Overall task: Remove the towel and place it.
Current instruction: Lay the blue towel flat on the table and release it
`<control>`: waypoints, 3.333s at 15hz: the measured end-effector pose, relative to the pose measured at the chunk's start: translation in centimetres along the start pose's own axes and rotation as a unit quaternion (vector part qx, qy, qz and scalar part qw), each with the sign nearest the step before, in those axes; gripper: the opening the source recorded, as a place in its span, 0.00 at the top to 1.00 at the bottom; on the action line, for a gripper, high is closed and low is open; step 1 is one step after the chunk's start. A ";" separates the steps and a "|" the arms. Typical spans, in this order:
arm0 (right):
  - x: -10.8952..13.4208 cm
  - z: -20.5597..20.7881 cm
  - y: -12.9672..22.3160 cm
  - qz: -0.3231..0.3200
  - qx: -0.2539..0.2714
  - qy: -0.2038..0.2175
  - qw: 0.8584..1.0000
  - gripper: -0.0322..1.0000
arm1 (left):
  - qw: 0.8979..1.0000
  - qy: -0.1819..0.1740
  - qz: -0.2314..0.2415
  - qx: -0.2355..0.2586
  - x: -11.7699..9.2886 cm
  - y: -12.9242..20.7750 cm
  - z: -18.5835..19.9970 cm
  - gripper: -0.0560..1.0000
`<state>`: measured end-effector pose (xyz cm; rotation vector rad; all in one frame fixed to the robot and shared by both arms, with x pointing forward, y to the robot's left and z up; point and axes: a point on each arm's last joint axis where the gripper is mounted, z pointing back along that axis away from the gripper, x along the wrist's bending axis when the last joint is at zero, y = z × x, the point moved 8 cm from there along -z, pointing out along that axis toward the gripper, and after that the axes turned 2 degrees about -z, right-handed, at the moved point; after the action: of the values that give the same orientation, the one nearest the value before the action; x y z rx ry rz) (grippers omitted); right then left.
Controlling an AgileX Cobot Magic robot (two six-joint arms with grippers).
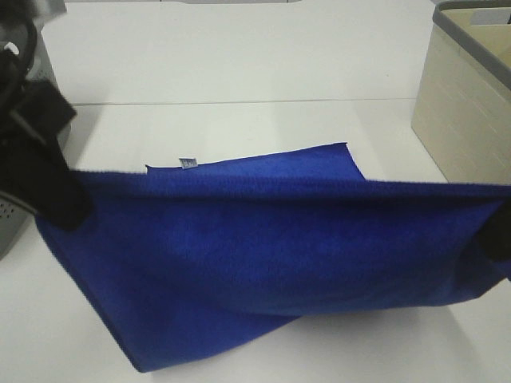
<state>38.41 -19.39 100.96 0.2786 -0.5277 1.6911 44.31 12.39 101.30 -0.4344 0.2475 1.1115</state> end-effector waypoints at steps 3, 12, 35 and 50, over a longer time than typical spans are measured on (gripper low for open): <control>-1.0 -1.7 1.8 -0.038 0.036 0.003 0.999 0.95 | 0.998 0.002 -0.018 0.062 -0.7 3.2 -2.7 0.95; -2.3 -5.1 6.9 -0.118 0.103 -0.009 0.988 0.95 | 0.982 0.041 -0.007 0.185 -2.4 10.4 -7.0 0.95; -4.9 -6.8 10.7 -0.172 0.150 0.043 0.973 0.94 | 0.964 0.060 0.050 0.256 -1.2 11.5 -12.9 0.95; -3.6 -6.6 9.9 -0.194 0.139 0.013 0.971 0.48 | 0.955 0.079 0.053 0.283 -2.0 11.9 -12.1 0.50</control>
<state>30.17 -20.41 91.77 0.5263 -0.1965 1.3787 32.99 9.63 88.81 0.0040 0.7153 1.0555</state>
